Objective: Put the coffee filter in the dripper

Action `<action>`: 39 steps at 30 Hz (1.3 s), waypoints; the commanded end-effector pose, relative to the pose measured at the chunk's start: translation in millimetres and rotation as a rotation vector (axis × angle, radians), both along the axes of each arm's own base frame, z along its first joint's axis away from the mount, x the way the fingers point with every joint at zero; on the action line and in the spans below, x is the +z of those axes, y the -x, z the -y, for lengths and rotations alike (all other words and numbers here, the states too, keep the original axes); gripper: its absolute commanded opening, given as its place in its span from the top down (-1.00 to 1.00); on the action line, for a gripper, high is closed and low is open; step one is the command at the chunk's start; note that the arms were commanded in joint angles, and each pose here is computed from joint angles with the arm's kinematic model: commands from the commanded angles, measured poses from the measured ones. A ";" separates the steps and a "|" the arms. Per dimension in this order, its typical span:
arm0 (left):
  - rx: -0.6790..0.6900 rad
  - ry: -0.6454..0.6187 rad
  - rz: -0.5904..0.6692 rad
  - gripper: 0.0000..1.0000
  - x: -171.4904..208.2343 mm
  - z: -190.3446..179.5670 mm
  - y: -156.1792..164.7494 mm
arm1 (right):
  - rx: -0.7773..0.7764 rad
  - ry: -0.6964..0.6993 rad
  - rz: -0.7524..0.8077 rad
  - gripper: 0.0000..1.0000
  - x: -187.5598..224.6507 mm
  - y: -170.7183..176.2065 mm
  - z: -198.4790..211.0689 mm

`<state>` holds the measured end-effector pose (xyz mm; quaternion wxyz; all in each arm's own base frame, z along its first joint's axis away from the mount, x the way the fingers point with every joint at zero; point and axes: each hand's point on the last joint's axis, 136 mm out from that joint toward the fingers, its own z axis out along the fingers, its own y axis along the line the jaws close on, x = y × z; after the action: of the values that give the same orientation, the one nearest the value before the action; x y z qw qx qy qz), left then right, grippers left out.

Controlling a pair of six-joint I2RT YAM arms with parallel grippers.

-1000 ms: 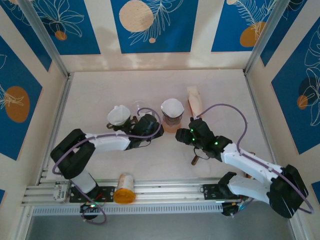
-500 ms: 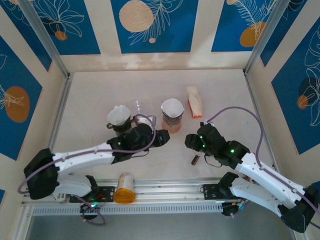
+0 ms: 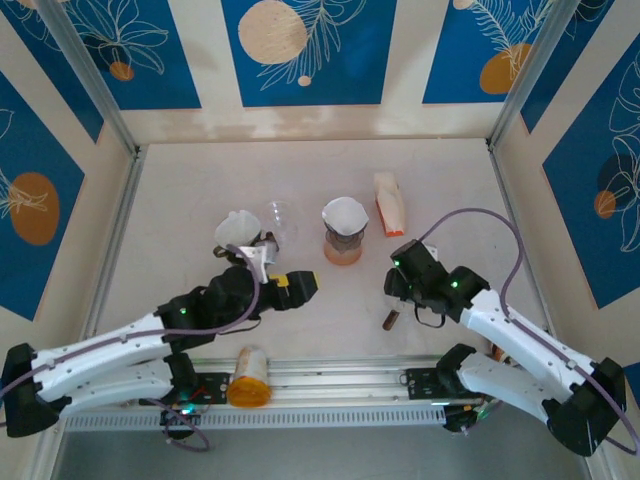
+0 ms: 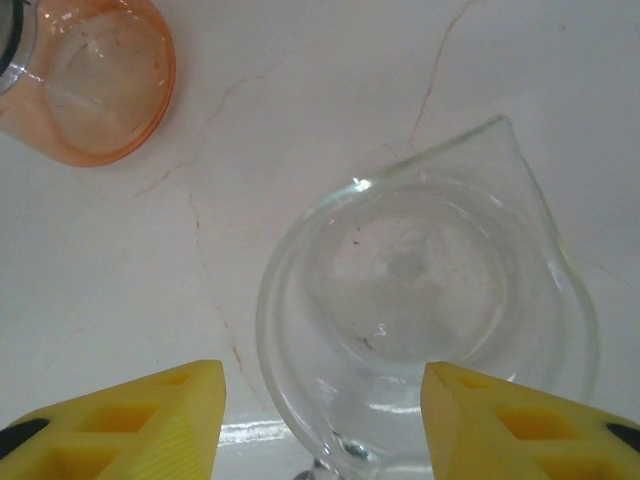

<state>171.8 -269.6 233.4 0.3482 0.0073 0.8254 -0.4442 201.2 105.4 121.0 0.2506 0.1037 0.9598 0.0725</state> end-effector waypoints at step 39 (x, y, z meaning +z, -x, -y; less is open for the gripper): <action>0.258 -0.119 0.141 -1.00 13.5 -145.8 19.7 | 0.627 0.052 -0.154 0.90 -8.3 43.3 -189.0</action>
<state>152.2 -134.9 242.4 0.4463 -0.0467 0.8173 -0.3616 157.4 276.2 108.6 0.1401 -0.2010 0.9652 0.0913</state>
